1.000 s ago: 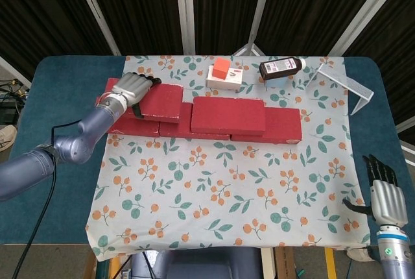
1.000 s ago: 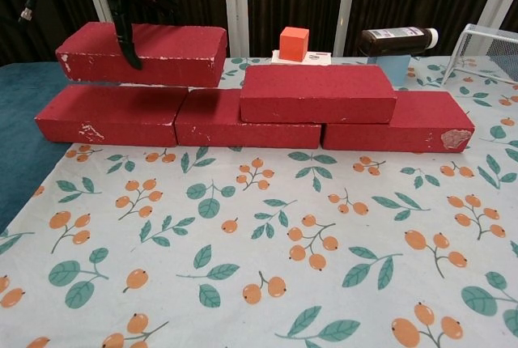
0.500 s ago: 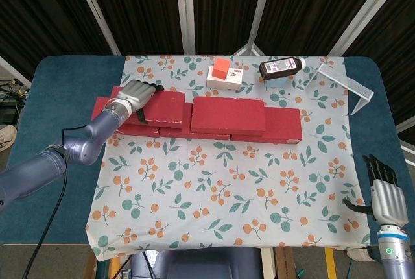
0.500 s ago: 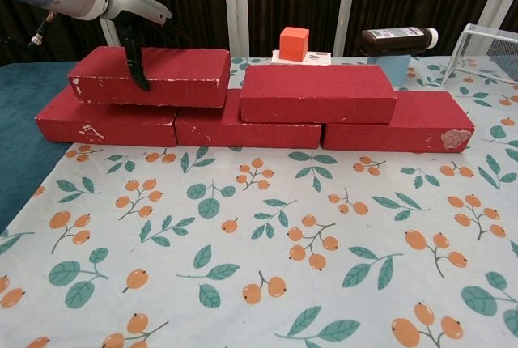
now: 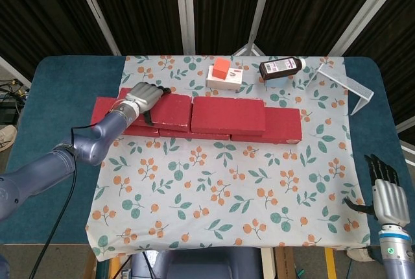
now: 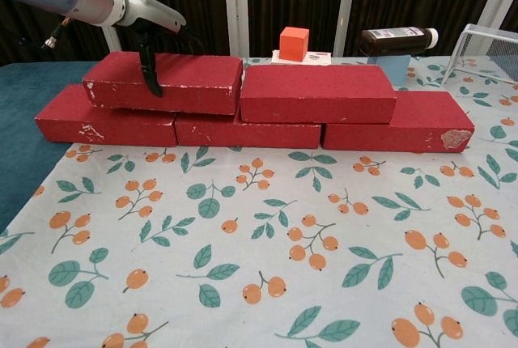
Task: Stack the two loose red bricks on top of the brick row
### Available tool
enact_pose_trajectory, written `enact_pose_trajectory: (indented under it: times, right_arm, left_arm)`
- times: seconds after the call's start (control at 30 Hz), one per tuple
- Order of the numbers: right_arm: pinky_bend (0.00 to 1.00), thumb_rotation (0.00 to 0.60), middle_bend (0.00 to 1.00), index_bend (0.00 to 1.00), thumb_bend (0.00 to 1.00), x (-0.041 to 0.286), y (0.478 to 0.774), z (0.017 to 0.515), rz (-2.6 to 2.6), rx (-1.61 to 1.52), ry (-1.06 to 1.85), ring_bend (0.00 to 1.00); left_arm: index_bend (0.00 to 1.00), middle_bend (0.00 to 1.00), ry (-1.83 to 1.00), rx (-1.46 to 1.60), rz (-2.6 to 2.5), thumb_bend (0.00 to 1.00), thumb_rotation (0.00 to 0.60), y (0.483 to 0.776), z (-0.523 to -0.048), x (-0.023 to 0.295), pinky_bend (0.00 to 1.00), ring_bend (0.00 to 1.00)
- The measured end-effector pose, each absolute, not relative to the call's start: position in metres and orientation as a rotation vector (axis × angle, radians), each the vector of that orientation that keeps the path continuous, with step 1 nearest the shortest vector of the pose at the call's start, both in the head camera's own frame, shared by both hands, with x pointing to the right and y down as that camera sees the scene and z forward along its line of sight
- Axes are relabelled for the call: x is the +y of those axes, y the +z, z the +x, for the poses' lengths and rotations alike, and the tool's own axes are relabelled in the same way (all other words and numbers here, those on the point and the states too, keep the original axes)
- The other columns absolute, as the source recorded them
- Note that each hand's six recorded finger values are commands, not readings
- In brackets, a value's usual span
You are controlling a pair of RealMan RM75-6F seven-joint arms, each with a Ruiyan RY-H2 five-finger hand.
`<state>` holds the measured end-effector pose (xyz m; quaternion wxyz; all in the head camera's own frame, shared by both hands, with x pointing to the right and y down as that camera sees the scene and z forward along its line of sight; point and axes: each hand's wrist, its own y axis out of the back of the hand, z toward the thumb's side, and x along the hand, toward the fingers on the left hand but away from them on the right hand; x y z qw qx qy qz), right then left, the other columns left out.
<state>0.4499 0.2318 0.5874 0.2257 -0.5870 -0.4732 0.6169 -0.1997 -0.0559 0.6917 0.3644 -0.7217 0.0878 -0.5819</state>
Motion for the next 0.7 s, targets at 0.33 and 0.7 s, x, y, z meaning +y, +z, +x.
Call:
enact_pose_trajectory:
  times: [0.33,0.7]
  right_arm:
    - [0.0,0.6,0.01,0.0,0.05,0.232,0.586,0.451,-1.618,-1.315,1.696,0.0]
    - [0.0,0.6,0.01,0.0,0.05,0.232,0.585,0.452,-1.624,-1.323,1.691,0.0]
  left_arm:
    - [0.33,0.28,-1.494,0.225,-1.849,0.06,0.6,0.693,-0.194,-0.057,0.21,0.19]
    - [0.33,0.28,-1.492,0.214,-1.839,0.06,0.6,0.693,-0.188,-0.057,0.21,0.19]
